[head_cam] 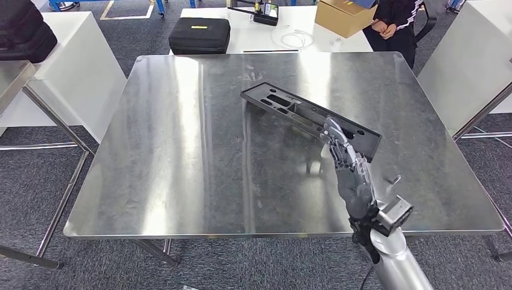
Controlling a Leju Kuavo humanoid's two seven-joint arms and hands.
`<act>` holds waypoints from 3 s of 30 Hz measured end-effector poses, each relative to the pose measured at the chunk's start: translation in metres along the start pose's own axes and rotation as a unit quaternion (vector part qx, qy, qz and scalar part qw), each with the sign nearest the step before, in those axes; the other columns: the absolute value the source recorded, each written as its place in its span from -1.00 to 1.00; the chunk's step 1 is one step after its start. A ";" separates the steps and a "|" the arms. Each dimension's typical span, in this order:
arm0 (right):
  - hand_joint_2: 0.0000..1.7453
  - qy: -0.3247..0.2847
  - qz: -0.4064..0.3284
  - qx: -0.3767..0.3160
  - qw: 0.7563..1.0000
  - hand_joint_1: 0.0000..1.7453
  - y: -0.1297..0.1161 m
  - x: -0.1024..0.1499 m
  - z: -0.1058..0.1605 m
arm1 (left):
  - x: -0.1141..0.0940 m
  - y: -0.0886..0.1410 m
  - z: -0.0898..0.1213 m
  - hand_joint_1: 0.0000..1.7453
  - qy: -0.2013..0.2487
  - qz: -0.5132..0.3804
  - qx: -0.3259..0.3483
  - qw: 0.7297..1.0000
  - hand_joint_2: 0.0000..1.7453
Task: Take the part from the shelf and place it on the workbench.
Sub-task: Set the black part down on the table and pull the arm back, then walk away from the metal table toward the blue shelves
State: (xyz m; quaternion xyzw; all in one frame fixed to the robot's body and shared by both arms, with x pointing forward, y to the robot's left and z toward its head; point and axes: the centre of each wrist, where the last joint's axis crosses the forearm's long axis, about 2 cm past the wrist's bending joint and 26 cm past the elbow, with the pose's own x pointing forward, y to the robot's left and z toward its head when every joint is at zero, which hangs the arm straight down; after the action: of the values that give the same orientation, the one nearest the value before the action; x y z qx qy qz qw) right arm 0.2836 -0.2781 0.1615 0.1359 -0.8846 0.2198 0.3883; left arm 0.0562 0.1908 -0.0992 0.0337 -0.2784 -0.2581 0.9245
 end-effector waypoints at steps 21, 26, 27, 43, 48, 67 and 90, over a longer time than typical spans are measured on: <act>-1.00 -0.105 -0.055 0.027 0.993 -1.00 0.057 0.047 -0.002 | 0.002 -0.003 0.001 -1.00 0.005 0.009 0.013 1.000 -1.00; -1.00 -0.121 -0.073 0.024 0.990 -1.00 0.061 0.050 -0.013 | 0.003 -0.004 0.001 -1.00 0.007 0.004 0.022 1.000 -1.00; -1.00 -0.121 -0.075 0.023 0.989 -1.00 0.061 0.050 -0.013 | 0.003 -0.004 0.001 -1.00 0.008 0.004 0.023 1.000 -1.00; -1.00 -0.137 -0.090 0.013 0.986 -1.00 0.067 0.050 -0.030 | 0.003 -0.002 0.000 -1.00 0.015 0.003 0.044 0.999 -1.00; -1.00 -0.138 -0.090 0.011 0.986 -1.00 0.067 0.050 -0.032 | 0.003 -0.003 0.001 -1.00 0.015 0.003 0.044 0.999 -1.00; -1.00 -0.135 -0.090 0.010 0.987 -1.00 0.066 0.048 -0.031 | 0.003 -0.004 0.001 -1.00 0.016 0.002 0.045 0.999 -1.00; -1.00 -0.097 -0.083 0.010 0.992 -1.00 0.067 0.042 -0.016 | 0.005 -0.005 0.001 -1.00 0.020 0.003 0.040 0.999 -1.00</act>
State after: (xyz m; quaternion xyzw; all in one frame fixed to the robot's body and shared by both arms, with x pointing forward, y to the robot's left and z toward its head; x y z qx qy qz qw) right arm 0.2377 -0.2149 0.1835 0.2332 -0.9017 0.1811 0.3158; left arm 0.0570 0.1839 -0.0971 0.0750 -0.2703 -0.2433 0.9285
